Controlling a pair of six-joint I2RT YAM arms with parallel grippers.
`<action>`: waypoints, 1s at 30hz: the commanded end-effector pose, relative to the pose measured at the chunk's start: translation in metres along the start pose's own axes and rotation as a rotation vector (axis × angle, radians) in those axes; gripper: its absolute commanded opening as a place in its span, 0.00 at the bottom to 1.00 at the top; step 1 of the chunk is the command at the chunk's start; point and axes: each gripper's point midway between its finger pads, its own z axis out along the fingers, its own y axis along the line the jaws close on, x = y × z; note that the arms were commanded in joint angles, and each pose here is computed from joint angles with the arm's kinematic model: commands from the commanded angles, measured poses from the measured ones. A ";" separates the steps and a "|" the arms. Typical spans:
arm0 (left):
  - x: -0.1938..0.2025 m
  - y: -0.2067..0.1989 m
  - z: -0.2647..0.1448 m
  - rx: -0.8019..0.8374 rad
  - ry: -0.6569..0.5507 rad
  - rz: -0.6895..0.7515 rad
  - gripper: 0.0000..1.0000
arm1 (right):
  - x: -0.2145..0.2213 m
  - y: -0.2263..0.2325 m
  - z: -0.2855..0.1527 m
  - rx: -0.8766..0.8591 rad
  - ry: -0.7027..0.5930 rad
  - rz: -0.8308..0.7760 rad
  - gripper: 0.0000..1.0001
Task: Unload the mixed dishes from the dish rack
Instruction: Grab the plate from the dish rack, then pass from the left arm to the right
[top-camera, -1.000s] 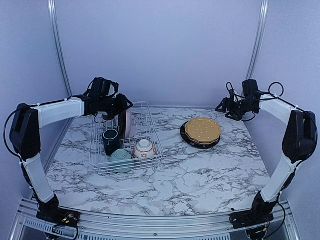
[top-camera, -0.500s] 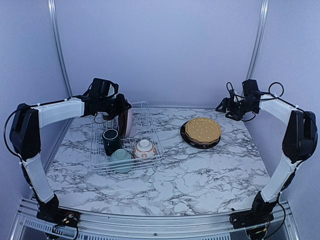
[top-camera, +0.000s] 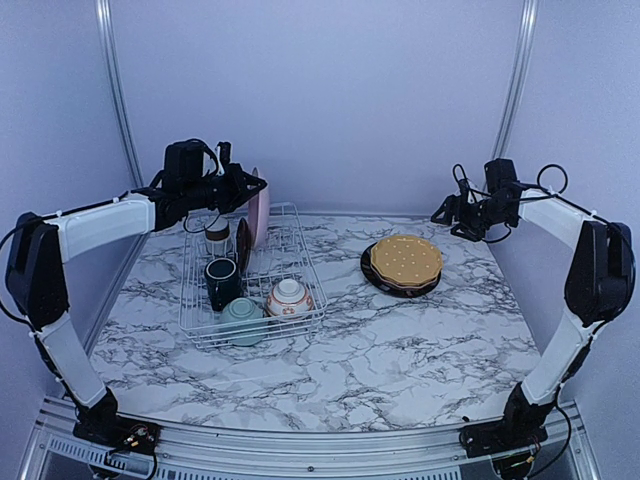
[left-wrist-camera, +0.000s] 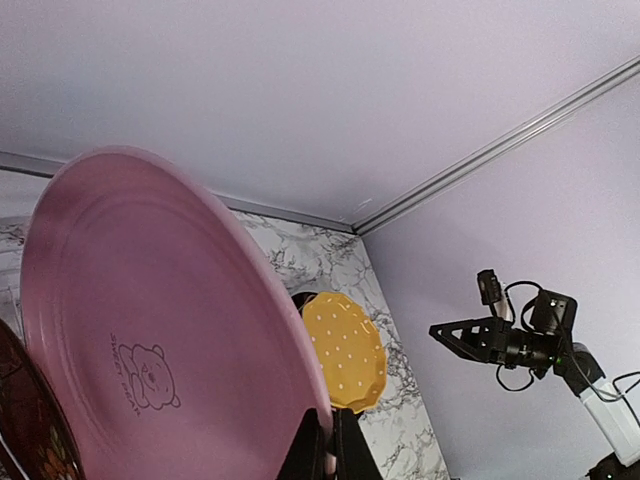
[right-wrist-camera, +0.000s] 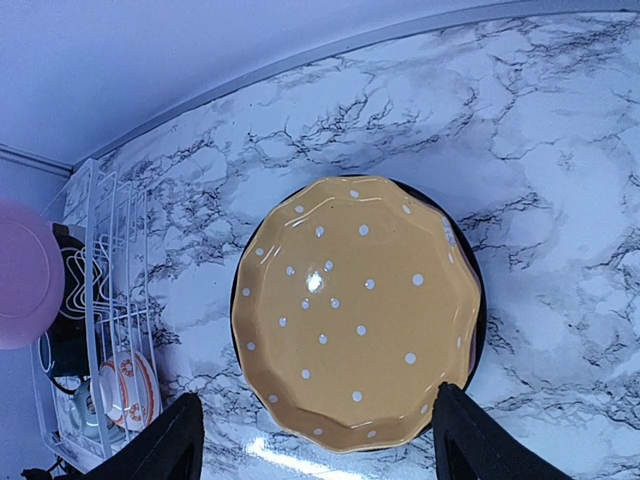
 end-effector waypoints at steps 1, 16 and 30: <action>-0.031 -0.051 -0.019 0.155 -0.081 0.047 0.00 | -0.018 0.015 -0.016 -0.025 -0.061 -0.025 0.76; 0.022 -0.099 0.008 0.050 0.097 0.585 0.00 | -0.034 0.042 -0.038 -0.097 -0.074 -0.017 0.91; 0.142 -0.095 0.029 -0.056 0.365 1.144 0.00 | -0.004 0.097 -0.033 -0.182 0.057 -0.115 0.98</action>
